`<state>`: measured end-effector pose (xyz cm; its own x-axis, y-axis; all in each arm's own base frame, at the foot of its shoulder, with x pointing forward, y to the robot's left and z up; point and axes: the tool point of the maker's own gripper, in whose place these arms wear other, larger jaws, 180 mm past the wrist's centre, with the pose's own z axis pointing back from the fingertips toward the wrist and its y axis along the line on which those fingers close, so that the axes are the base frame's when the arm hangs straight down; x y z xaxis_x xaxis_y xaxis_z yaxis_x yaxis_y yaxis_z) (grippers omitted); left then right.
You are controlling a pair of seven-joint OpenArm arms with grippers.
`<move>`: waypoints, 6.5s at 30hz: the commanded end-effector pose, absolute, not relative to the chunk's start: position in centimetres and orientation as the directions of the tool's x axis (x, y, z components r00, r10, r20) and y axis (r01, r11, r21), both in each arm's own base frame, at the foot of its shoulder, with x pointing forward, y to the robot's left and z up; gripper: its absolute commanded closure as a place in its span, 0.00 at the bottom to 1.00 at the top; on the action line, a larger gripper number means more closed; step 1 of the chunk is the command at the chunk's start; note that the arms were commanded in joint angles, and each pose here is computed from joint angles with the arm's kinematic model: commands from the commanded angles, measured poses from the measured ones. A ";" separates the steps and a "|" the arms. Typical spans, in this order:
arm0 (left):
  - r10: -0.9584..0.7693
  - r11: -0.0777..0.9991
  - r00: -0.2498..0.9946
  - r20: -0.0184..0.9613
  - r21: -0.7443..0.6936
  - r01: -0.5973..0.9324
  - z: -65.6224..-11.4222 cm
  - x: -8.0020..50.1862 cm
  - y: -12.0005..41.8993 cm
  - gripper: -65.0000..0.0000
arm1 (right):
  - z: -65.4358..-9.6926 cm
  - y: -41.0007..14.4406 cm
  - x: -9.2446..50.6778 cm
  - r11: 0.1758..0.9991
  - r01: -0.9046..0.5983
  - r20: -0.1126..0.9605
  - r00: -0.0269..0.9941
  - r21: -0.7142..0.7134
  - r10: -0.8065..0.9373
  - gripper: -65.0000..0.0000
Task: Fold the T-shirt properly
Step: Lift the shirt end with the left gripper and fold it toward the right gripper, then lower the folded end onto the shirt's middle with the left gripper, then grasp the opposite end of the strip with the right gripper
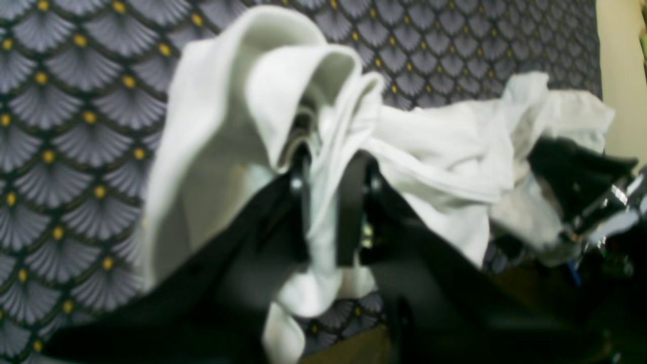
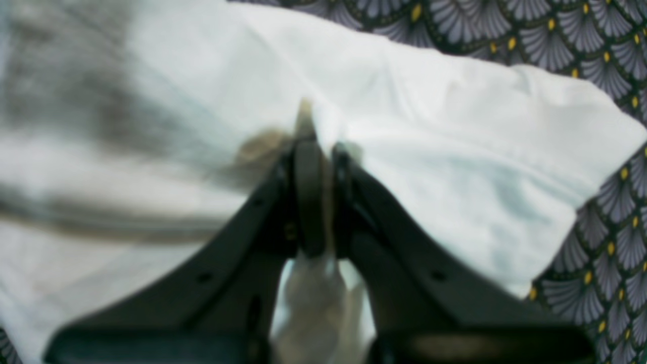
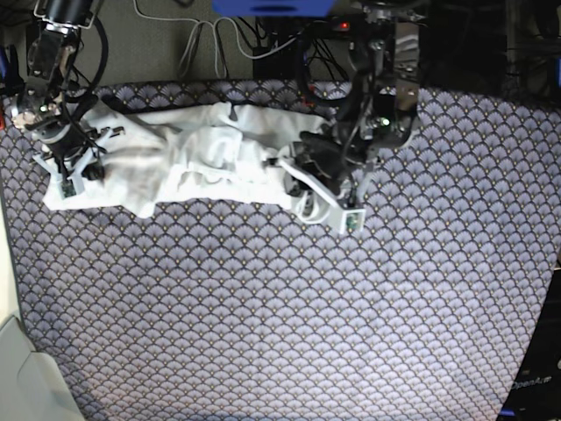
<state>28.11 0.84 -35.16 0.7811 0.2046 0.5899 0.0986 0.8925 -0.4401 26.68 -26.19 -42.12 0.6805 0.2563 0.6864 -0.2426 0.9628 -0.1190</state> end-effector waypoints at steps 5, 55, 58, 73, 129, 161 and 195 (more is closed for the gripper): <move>0.201 0.914 0.726 0.658 -0.393 0.103 -33.1 28.9 3.4 0.99 | -42.0 -26.5 26.7 0.954 -0.267 0.671 0.683 -0.136 0.287 1.00; 0.463 0.563 0.802 0.378 -0.824 0.064 -28.4 26.4 -0.1 0.99 | -42.3 -26.4 26.3 0.955 -0.267 0.665 0.691 -0.131 0.284 1.00; 0.433 0.597 0.796 0.424 -0.796 0.100 -28.2 26.8 -2.5 0.99 | -42.3 -26.4 26.2 0.955 -0.267 0.664 0.692 -0.129 0.283 1.00; 0.369 0.623 0.807 0.461 -0.767 0.154 -31.1 28.8 -8.4 0.99 | -42.4 -26.5 26.1 0.954 -0.268 0.661 0.694 -0.131 0.286 1.00; 0.380 0.636 0.871 0.312 -0.772 -0.001 -37.5 30.6 -1.9 0.77 | -41.7 -27.8 26.1 0.947 -0.274 0.652 0.689 -0.169 0.316 0.91; 0.351 0.711 0.871 0.344 -0.703 -0.009 -39.3 30.8 -0.3 0.74 | -29.8 -8.9 29.7 0.844 -0.497 0.829 0.371 -0.204 0.419 0.87; 0.379 0.719 0.887 0.265 -0.687 -0.102 -43.0 30.4 -0.3 1.00 | -37.7 -10.1 29.2 0.848 -0.525 0.752 0.527 -0.080 0.397 1.00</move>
